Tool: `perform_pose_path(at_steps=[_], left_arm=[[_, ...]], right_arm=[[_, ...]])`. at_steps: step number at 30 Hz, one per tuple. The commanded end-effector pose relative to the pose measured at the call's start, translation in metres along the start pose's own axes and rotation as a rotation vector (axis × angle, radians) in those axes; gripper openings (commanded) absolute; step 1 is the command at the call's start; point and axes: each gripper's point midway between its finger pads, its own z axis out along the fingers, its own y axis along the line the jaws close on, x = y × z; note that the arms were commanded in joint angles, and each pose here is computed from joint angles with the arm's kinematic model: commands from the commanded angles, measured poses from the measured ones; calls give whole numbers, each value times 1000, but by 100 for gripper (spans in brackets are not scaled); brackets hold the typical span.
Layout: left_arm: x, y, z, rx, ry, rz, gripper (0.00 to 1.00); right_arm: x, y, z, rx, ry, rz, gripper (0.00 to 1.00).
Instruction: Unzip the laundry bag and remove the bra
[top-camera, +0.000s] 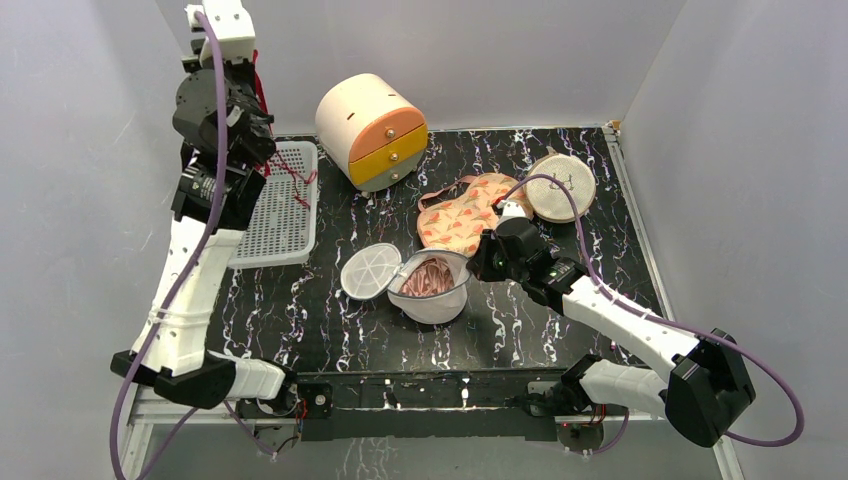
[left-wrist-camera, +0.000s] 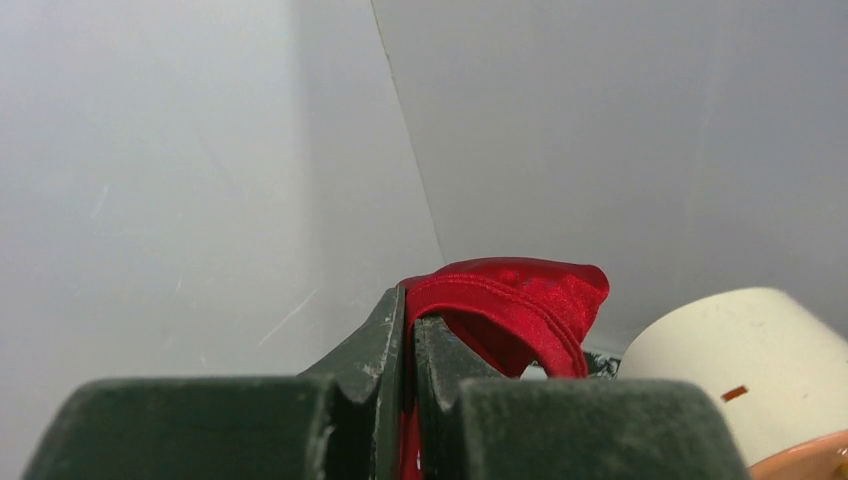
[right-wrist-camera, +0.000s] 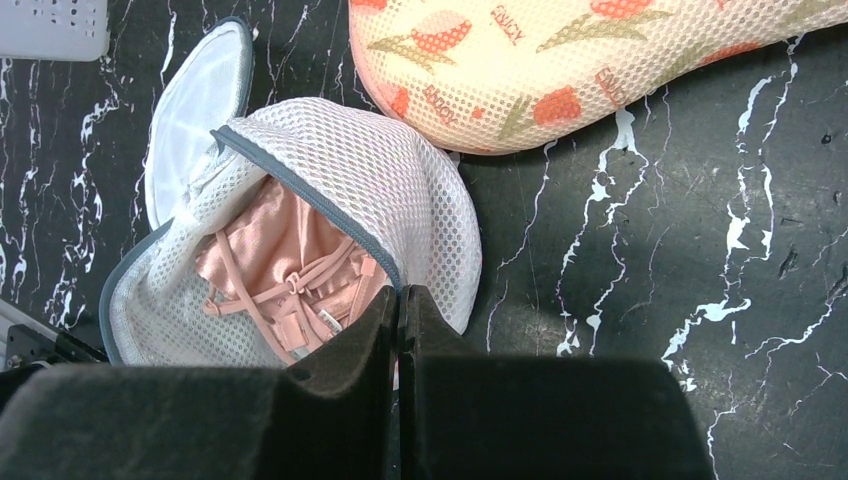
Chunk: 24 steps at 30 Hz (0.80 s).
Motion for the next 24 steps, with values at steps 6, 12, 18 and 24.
perform_pose_path(at_steps=[6,12,18,24], left_arm=[[99,-1,11,-73,170,109,0],[160,8,28,-64,303,-26,0],[231,1,46,28,491,-291,0],[287,-17,58,169,622,-533,0]], right_arm=[[-25,16,-8,-54,-77,-12,0],[-24,15,-11,-56,-80,-18,0],[-27,18,-12,-70,-84,-25,0],[-28,22,-14,-89,-84,-27,0]])
